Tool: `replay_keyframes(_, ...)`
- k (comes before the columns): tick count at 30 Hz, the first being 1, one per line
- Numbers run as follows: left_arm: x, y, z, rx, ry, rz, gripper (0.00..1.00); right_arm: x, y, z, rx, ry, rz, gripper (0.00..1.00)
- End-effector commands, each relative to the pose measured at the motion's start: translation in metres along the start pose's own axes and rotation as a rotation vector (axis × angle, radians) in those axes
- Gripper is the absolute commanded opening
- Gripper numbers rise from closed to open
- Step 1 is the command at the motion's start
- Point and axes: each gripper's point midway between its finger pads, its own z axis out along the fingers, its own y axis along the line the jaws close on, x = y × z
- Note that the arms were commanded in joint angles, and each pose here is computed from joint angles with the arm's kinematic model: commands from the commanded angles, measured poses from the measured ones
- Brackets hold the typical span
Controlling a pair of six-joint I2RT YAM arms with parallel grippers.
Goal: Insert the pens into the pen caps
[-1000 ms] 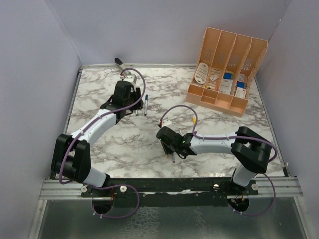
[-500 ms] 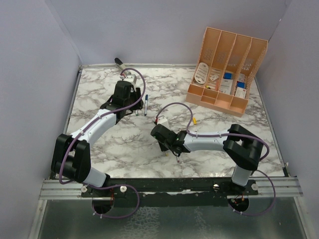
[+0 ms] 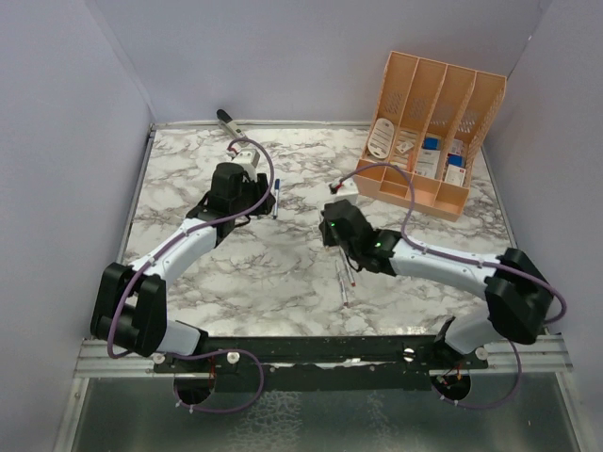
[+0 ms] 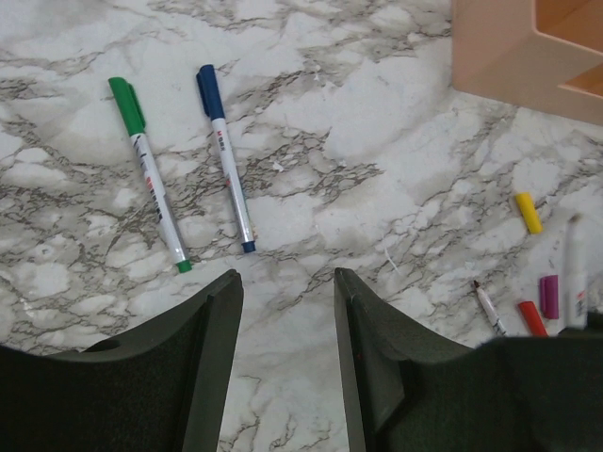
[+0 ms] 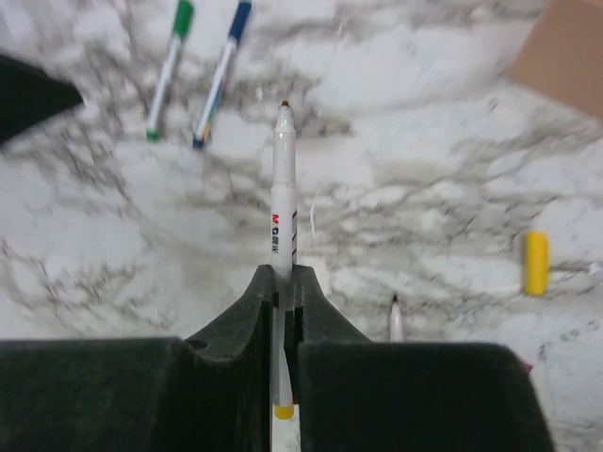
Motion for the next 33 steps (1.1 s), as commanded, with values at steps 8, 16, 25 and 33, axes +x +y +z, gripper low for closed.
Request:
replay_keyframes(8, -0.032, -0.122, -0.063, 0.755, -0.23, 0.115, 0.57, -0.157, -0.011, -0.092, -0.202, -0.697, 0.135, 0.01)
replay_keyframes(16, -0.031, -0.165, -0.128, 1.161, -0.341, 0.161, 0.61, -0.17, -0.005, -0.13, -0.353, -0.87, 0.142, 0.01)
replay_keyframes(25, -0.032, -0.181, -0.145, 1.369, -0.32, 0.072, 0.59, -0.175, 0.014, -0.153, -0.526, -0.908, 0.127, 0.01)
replay_keyframes(33, -0.038, -0.197, -0.158, 1.39, -0.331, 0.124, 0.6, -0.17, 0.026, -0.153, -0.59, -0.881, 0.116, 0.01)
